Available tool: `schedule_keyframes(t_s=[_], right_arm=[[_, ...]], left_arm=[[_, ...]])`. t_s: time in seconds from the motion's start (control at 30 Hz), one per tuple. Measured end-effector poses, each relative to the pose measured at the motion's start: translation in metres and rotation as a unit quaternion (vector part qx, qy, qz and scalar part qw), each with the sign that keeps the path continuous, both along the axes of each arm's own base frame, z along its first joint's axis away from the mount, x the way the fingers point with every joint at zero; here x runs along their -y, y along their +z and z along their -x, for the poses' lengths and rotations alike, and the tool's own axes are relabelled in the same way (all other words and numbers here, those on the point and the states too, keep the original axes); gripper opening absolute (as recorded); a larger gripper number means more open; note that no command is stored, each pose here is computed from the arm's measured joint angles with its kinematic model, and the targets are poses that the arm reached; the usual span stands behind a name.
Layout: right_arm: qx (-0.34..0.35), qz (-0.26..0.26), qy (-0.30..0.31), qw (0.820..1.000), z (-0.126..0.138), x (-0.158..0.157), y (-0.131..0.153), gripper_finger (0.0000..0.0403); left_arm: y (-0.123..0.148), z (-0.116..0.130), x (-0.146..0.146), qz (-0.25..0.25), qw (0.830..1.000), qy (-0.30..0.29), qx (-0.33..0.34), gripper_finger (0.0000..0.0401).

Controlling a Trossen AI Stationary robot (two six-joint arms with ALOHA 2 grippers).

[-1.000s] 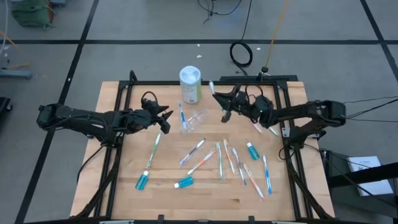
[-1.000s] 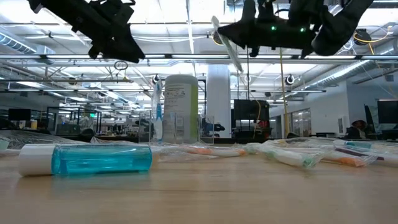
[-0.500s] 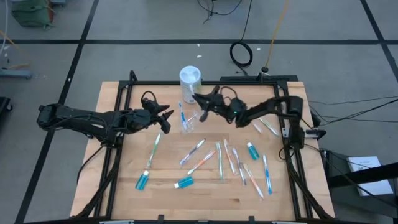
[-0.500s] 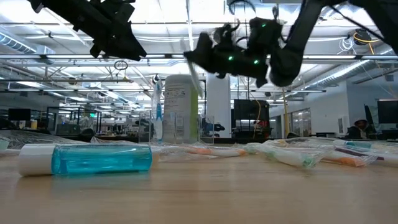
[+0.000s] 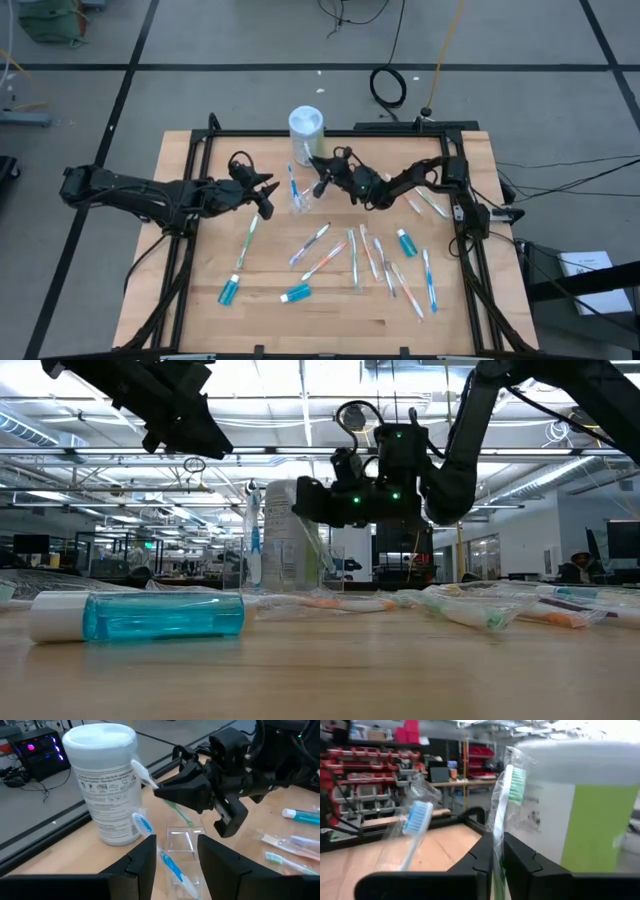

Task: Pick & Place toothbrushing station
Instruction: Put the green toothbrush into the transparent organizer

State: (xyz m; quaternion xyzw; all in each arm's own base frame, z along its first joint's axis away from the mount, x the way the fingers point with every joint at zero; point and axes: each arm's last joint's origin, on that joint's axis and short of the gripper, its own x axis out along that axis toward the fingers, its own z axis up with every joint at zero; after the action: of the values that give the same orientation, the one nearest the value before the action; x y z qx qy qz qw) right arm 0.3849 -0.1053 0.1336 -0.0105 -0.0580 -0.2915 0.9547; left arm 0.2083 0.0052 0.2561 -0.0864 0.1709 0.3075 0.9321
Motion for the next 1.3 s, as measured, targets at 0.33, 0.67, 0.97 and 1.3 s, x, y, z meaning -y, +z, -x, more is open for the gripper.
schedule_keyframes(t_s=[0.33, 0.67, 0.97, 1.3], right_arm=[[-0.044, -0.011, -0.038, 0.998, -0.002, -0.017, -0.007, 0.0057], [-0.109, -0.019, -0.035, 0.993, 0.027, -0.032, 0.012, 0.0096], [-0.142, -0.021, -0.016, 0.99, 0.063, -0.05, 0.037, 0.0131], [-0.15, -0.017, 0.007, 0.989, 0.098, -0.068, 0.039, 0.0159]], left_arm=[[0.0, 0.0, 0.008, 0.024, 1.0, -0.009, 0.015, 0.015], [-0.004, 0.003, 0.023, 0.042, 0.999, -0.033, 0.004, 0.015], [-0.023, 0.015, 0.032, 0.167, 0.983, -0.047, -0.067, 0.015], [-0.057, 0.029, 0.051, 0.182, 0.934, -0.116, -0.284, 0.0149]])
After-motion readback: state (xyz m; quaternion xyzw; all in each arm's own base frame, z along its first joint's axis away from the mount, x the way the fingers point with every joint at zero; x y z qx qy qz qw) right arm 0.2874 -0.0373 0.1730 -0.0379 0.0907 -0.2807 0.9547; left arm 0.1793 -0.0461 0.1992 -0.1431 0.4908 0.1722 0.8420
